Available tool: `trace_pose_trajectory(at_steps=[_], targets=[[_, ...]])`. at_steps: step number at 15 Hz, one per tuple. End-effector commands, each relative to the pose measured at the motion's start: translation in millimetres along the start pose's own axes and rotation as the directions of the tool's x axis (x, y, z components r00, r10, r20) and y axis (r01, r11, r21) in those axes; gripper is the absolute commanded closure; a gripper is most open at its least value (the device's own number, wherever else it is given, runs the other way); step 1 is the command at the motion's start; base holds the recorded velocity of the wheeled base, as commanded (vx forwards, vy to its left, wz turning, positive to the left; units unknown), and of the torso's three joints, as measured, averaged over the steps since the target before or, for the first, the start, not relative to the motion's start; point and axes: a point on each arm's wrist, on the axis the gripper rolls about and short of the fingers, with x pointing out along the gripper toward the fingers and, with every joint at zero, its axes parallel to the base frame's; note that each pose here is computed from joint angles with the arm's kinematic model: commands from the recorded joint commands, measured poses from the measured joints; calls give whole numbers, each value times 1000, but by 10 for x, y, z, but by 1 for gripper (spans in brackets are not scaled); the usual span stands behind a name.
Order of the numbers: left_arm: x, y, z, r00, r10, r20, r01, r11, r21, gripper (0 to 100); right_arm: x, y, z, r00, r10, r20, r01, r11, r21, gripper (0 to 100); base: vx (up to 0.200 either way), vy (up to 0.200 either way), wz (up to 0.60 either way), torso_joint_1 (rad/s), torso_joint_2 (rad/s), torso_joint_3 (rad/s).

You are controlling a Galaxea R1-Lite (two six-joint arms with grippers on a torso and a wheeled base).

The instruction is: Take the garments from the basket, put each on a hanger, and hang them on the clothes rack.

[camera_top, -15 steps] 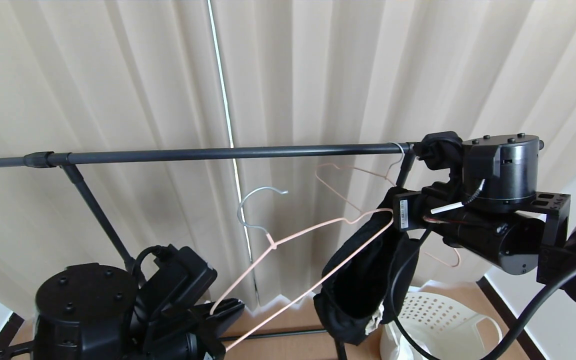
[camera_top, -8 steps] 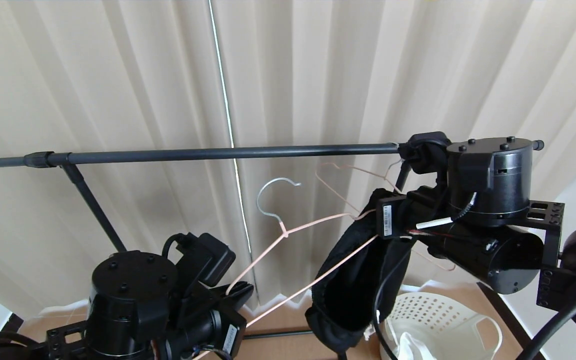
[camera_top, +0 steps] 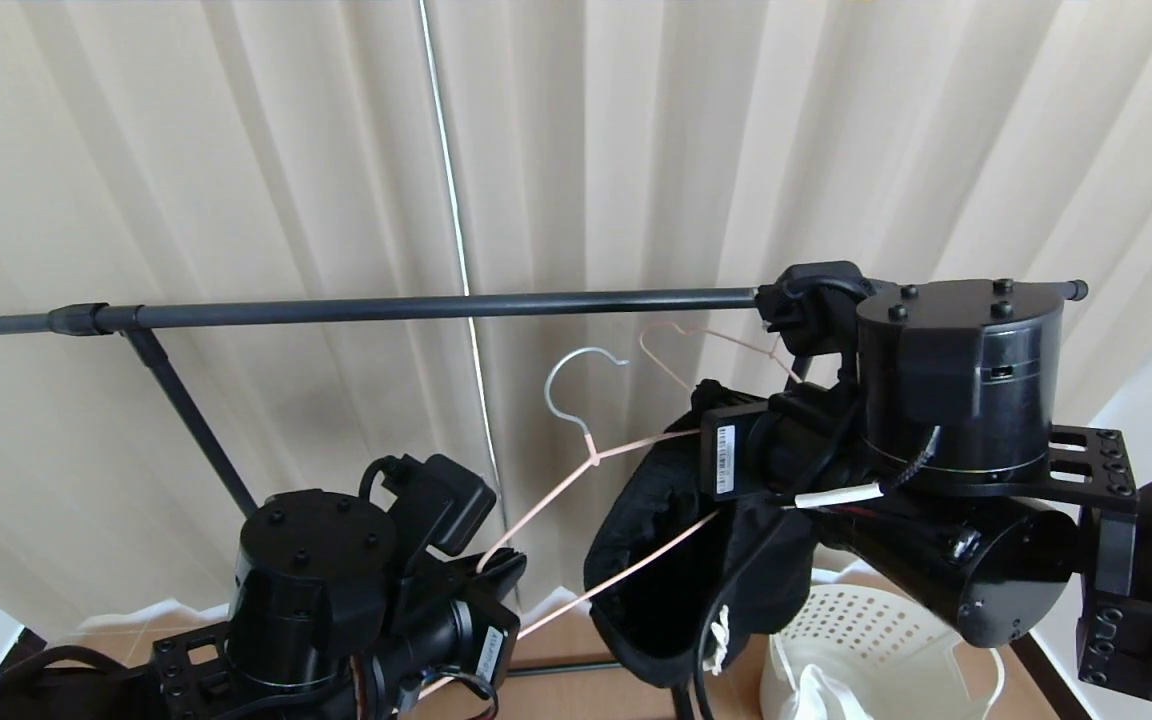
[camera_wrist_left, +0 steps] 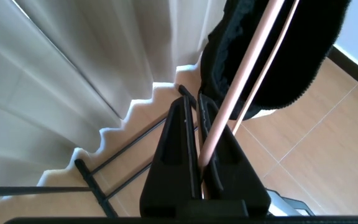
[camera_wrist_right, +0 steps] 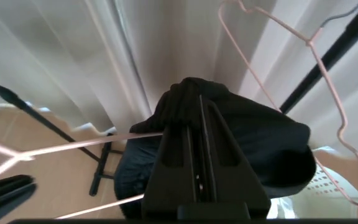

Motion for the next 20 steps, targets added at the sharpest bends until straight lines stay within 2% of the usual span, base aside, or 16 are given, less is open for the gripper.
trace_pose_trajectory(at_steps=[1,4,6,8,12,13,20], targets=[[33,-6,-18,1000,0,-11,0,1000,2,100,-97,166,26,998,60,15,-60,998,10,100,0,0,0,0,0,0],[28,-25,-23,1000,-7,-12,7,1000,6,100,-205,420,27,992,122,28,-122,993,1,100,0,0,0,0,0,0],[25,-28,-30,1000,-8,-13,8,1000,7,100,-239,574,-44,988,153,16,-152,988,-13,100,0,0,0,0,0,0],[14,-26,-28,1000,-8,-4,8,1000,5,100,-210,603,-47,992,124,25,-123,992,-5,100,0,0,0,0,0,0],[-62,-1,-45,998,-7,61,7,1000,-4,100,-268,557,33,993,109,51,-110,994,18,100,0,0,0,0,0,0],[-79,3,-55,998,-7,63,8,1000,-5,100,-265,559,29,993,108,50,-109,994,17,0,0,0,0,0,0,0],[-245,39,-69,996,-10,84,11,1000,-6,100,-259,524,60,993,100,67,-103,994,31,0,0,0,0,0,0,0]])
